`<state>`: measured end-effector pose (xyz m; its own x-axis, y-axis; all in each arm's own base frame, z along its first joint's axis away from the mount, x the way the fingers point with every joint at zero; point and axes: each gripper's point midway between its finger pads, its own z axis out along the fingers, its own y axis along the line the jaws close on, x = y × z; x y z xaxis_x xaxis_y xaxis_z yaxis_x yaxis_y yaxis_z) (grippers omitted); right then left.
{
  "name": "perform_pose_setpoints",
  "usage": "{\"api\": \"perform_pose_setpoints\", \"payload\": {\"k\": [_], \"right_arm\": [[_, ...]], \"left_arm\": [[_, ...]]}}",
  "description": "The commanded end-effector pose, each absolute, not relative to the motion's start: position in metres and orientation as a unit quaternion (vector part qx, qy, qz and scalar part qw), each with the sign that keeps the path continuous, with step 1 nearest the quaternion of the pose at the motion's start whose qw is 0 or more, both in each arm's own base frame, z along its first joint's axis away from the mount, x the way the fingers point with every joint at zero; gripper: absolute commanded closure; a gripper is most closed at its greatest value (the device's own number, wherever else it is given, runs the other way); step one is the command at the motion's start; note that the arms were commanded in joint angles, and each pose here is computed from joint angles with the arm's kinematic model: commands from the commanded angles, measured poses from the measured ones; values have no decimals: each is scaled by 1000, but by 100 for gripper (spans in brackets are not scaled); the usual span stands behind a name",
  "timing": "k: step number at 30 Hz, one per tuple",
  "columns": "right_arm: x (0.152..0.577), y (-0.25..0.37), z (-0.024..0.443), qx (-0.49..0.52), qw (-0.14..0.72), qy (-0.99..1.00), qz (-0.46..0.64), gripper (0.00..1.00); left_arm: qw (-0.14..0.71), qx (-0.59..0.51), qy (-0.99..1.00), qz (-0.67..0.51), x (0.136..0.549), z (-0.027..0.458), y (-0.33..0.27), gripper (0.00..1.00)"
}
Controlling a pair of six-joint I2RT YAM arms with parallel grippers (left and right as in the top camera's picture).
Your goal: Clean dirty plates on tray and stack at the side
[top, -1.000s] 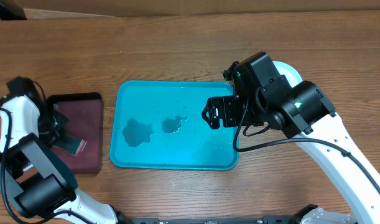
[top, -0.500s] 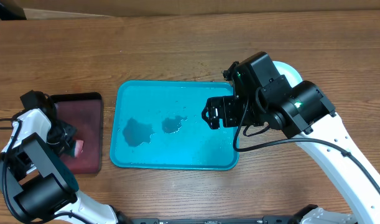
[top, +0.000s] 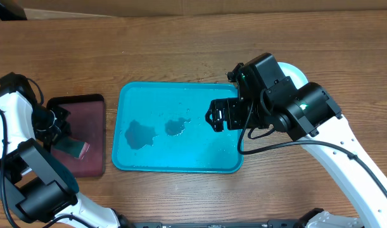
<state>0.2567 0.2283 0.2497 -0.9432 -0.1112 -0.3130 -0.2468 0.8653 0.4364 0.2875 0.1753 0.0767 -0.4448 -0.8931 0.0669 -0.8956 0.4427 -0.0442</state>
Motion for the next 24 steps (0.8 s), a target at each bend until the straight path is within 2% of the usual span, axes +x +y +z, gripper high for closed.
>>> {"api": "perform_pose_setpoints", "payload": {"k": [1,7,17,24], "right_arm": [[256,229,263,-99,159,950,249,2],[256,229,262,-99,159,950,249,1],[256,229,262,-99,159,950,248,0],[260,231,265,-100,167,948,253,0]], "left_arm": [[50,531,-845,16,271,63,172,96],[85,558,-824,-43,238,37,174,96],[42,560,-826,-46,237,-10,175,95],[42,557,-830,1,257,16,169,96]]}}
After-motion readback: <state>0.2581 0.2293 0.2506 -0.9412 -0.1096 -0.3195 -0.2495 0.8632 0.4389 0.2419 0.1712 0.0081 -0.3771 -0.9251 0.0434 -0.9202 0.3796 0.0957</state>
